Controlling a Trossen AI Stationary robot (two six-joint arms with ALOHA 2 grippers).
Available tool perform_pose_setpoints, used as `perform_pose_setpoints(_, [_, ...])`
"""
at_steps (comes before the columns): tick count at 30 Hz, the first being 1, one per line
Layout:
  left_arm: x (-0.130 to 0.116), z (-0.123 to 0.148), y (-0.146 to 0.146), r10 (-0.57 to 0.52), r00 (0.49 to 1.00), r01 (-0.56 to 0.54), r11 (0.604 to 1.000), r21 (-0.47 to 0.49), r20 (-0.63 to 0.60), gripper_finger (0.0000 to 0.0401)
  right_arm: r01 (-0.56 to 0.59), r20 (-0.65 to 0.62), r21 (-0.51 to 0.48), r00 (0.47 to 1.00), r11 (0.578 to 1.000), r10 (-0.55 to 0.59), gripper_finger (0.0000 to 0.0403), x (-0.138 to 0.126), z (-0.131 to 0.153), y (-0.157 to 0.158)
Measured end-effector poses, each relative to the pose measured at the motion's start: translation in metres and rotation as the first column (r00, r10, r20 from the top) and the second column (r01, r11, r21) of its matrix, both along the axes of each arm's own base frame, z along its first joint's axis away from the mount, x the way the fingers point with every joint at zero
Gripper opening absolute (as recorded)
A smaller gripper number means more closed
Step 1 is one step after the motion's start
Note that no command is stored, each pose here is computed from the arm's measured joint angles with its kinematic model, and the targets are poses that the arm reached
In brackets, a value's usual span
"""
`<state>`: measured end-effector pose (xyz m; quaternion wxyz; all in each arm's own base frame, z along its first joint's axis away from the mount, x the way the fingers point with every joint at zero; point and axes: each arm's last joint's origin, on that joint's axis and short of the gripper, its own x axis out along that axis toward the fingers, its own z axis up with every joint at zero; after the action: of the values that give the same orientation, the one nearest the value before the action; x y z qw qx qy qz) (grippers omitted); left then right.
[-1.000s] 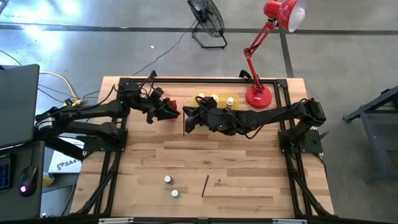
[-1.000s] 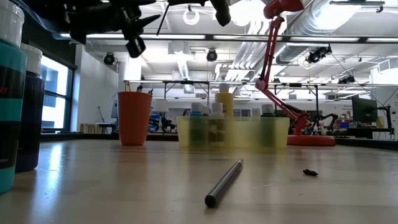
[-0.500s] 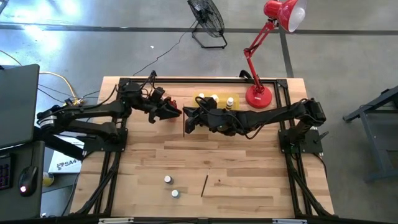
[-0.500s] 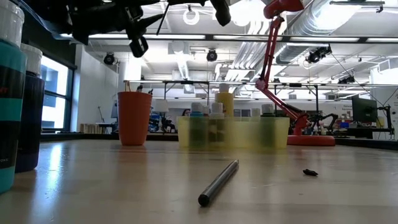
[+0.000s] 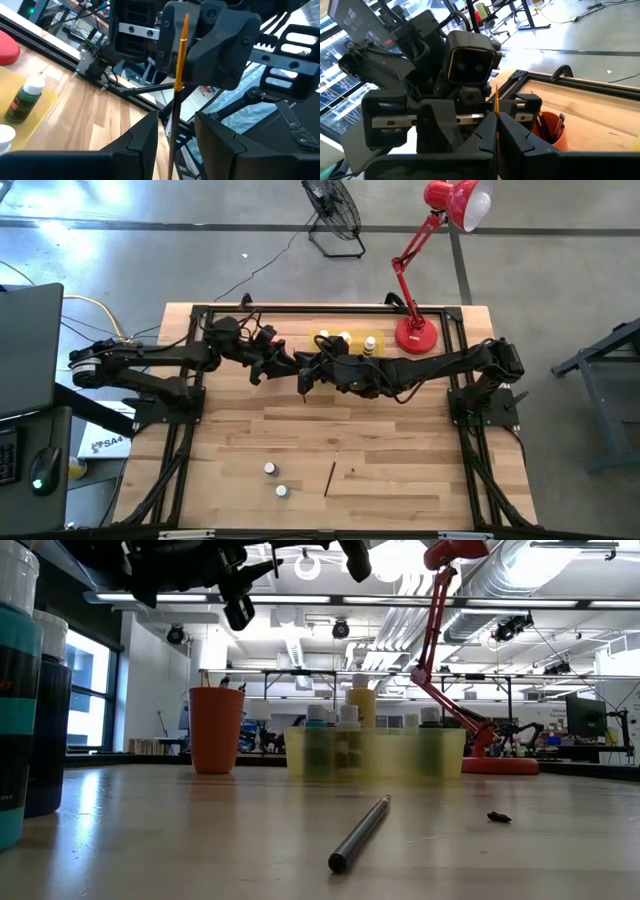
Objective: Pick & Place Paint Supplies
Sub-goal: Put the orange paintbrush into the orange cup
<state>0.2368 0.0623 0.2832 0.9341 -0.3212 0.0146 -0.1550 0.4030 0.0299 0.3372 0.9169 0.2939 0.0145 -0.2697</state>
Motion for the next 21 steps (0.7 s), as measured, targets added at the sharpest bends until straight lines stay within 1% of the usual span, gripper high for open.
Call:
perform_pose_setpoints(5, [0.0002,0.0003,0.0005,0.019,1.0,-0.019,1.0,0.001,0.004,0.0127,-0.001,0.0,0.0,1.0,1.0,0.001,0.0003,0.0,0.0,0.0])
perform_pose_setpoints(8, [0.0002,0.0004,0.0006,0.024,1.0,-0.024,1.0,0.018,0.01,0.0127,-0.002,0.0,0.0,1.0,1.0,0.002,0.0003,0.0,0.0,0.0])
perform_pose_setpoints(10, [0.0003,0.0003,0.0008,0.033,0.999,-0.033,0.999,0.019,0.01,0.0121,-0.002,0.0,0.001,1.0,1.0,0.002,0.0003,0.0,0.0,0.0])
perform_pose_setpoints(13, [0.0003,0.0003,0.001,0.04,0.999,-0.041,0.999,0.033,0.016,0.0095,-0.002,0.0,0.001,1.0,1.0,0.002,0.0003,0.0,0.0,0.0])
perform_pose_setpoints(19, [0.0003,0.0017,0.0012,0.049,0.998,-0.05,0.998,0.048,0.033,0.0016,-0.003,0.002,0.001,1.0,1.0,0.003,0.0003,0.0001,0.0002,-0.0001])
perform_pose_setpoints(21, [0.0002,0.0022,0.0011,0.049,0.998,-0.051,0.997,0.058,0.041,0.001,-0.003,0.004,0.002,1.0,1.0,0.003,0.0003,0.0002,0.0005,0.0])
